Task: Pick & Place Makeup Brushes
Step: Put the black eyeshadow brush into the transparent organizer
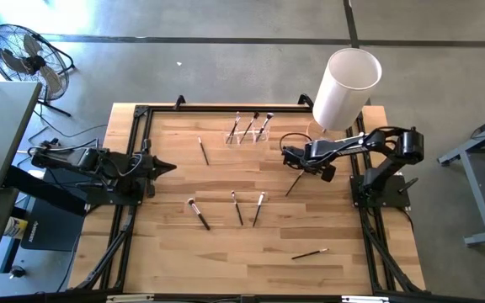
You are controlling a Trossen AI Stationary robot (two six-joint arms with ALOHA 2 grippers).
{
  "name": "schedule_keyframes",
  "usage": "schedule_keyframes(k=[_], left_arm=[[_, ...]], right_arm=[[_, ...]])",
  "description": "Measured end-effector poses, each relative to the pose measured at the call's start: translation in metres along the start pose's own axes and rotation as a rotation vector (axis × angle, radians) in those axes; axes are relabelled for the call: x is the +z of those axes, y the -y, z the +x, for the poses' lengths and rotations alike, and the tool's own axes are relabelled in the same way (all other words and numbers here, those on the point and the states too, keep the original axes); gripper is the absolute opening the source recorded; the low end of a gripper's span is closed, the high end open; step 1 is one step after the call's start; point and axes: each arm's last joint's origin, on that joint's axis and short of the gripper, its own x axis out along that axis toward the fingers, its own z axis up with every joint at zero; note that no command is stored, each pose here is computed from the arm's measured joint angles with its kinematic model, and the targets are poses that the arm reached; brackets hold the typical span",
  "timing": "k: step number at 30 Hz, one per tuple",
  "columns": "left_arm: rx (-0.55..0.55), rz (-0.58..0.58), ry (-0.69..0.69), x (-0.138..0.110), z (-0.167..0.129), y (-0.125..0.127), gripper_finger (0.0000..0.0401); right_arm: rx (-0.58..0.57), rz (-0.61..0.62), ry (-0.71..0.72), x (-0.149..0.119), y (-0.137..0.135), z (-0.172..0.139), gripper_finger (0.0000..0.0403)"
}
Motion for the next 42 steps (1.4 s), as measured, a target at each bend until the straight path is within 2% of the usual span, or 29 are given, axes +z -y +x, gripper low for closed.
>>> schedule_keyframes(k=[5, 8, 12, 17, 21, 24, 28, 31, 35, 39, 42], left_arm=[[0.006, 0.0, 0.0, 0.0, 0.0, 0.0, 0.0], [0.007, -0.001, 0.0, 0.0, 0.0, 0.0, 0.0], [0.006, -0.001, 0.0, 0.0, 0.0, 0.0, 0.0], [0.015, -0.001, 0.0, 0.0, 0.0, 0.0, 0.0], [0.02, -0.001, 0.001, 0.0, 0.0, -0.001, 0.0], [0.05, -0.011, 0.002, 0.0, 0.0, -0.001, 0.0], [0.101, -0.028, 0.004, 0.0, 0.0, -0.003, 0.0], [0.145, -0.031, 0.008, 0.001, 0.0, -0.004, 0.0], [0.199, -0.035, 0.017, 0.001, -0.001, -0.006, 0.0], [0.24, -0.035, 0.02, 0.001, -0.001, -0.007, 0.0], [0.263, -0.035, 0.022, 0.002, -0.001, -0.008, 0.0]], right_arm=[[0.033, -0.1, 0.039, -0.006, -0.008, -0.008, 0.0005], [0.139, -0.125, 0.063, -0.01, -0.024, -0.02, 0.0003], [0.253, -0.218, 0.162, -0.014, -0.041, -0.036, 0.0002], [0.454, -0.364, 0.359, -0.017, -0.072, -0.069, 0.0001], [0.609, -0.518, 0.597, -0.013, -0.102, -0.101, 0.0001], [0.709, -0.595, 0.765, 0.0, -0.122, -0.124, 0.0001], [0.864, -0.637, 0.94, 0.032, -0.142, -0.144, 0.0001], [0.931, -0.654, 1.004, 0.058, -0.149, -0.146, 0.0], [0.997, -0.672, 1.01, 0.084, -0.158, -0.135, 0.0], [1.073, -0.721, 1.02, 0.091, -0.172, -0.112, 0.0], [1.063, -0.771, 0.988, 0.087, -0.179, -0.089, 0.0]])
